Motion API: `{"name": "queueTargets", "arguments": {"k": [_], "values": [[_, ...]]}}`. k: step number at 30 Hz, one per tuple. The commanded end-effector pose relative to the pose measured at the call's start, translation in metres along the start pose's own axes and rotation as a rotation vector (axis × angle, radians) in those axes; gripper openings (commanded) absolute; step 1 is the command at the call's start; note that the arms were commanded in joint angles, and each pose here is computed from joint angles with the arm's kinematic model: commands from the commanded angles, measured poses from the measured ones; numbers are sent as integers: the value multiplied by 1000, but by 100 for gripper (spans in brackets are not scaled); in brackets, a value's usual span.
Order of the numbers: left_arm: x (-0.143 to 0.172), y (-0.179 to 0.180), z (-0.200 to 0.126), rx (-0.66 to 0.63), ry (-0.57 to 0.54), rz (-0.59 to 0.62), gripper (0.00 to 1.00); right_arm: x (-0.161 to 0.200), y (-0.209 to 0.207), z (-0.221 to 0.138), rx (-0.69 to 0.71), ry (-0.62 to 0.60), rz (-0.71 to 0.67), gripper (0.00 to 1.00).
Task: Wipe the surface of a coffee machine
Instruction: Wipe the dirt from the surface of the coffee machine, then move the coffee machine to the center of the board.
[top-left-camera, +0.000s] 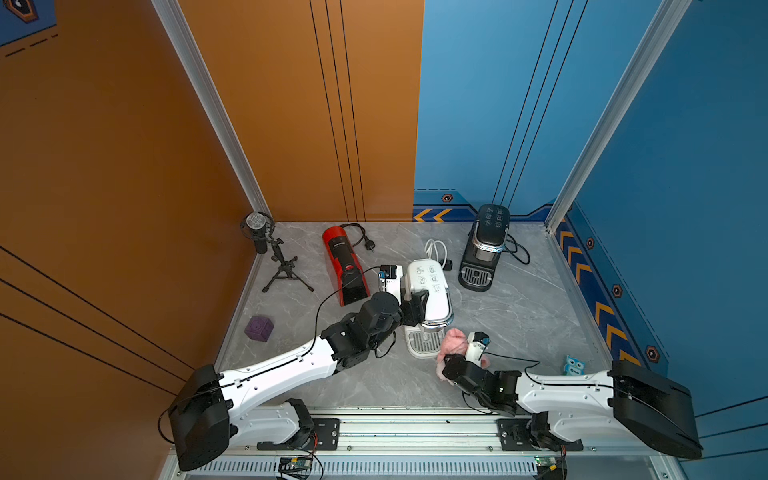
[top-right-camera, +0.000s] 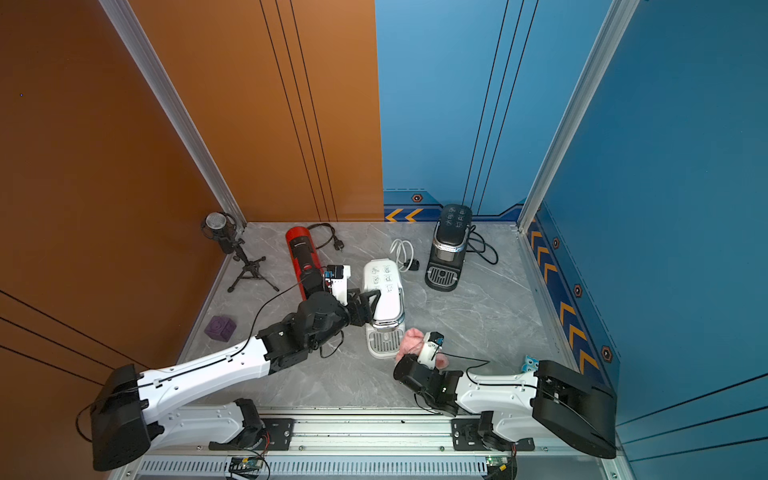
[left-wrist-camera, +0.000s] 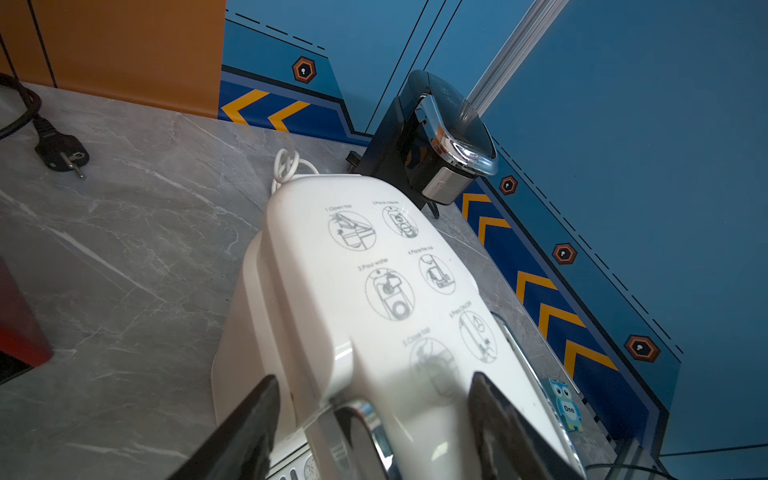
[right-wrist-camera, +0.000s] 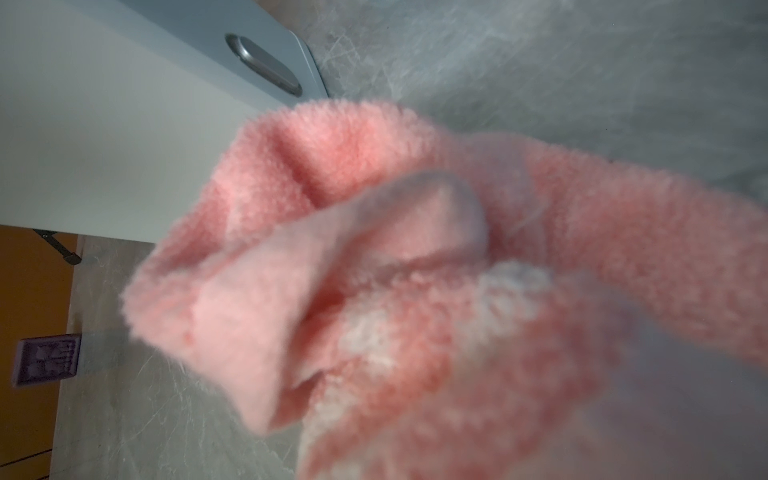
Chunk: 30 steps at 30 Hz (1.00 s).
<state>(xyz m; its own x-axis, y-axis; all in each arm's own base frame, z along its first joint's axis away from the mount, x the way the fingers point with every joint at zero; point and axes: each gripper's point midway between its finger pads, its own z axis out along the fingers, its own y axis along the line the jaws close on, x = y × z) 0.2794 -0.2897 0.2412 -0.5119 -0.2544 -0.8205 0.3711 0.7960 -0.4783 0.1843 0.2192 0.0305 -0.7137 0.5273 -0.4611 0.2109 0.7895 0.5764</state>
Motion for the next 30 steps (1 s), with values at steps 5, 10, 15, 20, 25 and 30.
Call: {"name": "queueTargets", "arguments": {"k": [5,10,15,20,25,30], "values": [[87,71,-6,-202,308,138,72,20,18,-11,37,31,-46,0],[90,73,-4,-204,313,131,72,29,13,-5,47,48,-19,0],[89,76,-5,-210,307,126,72,23,12,12,72,40,-19,0],[86,81,-6,-224,303,117,75,8,18,34,80,29,-17,0],[79,91,-3,-245,303,100,85,-2,23,54,95,22,-20,0],[47,84,-10,-209,270,99,93,-3,32,78,104,46,-32,0]]}}
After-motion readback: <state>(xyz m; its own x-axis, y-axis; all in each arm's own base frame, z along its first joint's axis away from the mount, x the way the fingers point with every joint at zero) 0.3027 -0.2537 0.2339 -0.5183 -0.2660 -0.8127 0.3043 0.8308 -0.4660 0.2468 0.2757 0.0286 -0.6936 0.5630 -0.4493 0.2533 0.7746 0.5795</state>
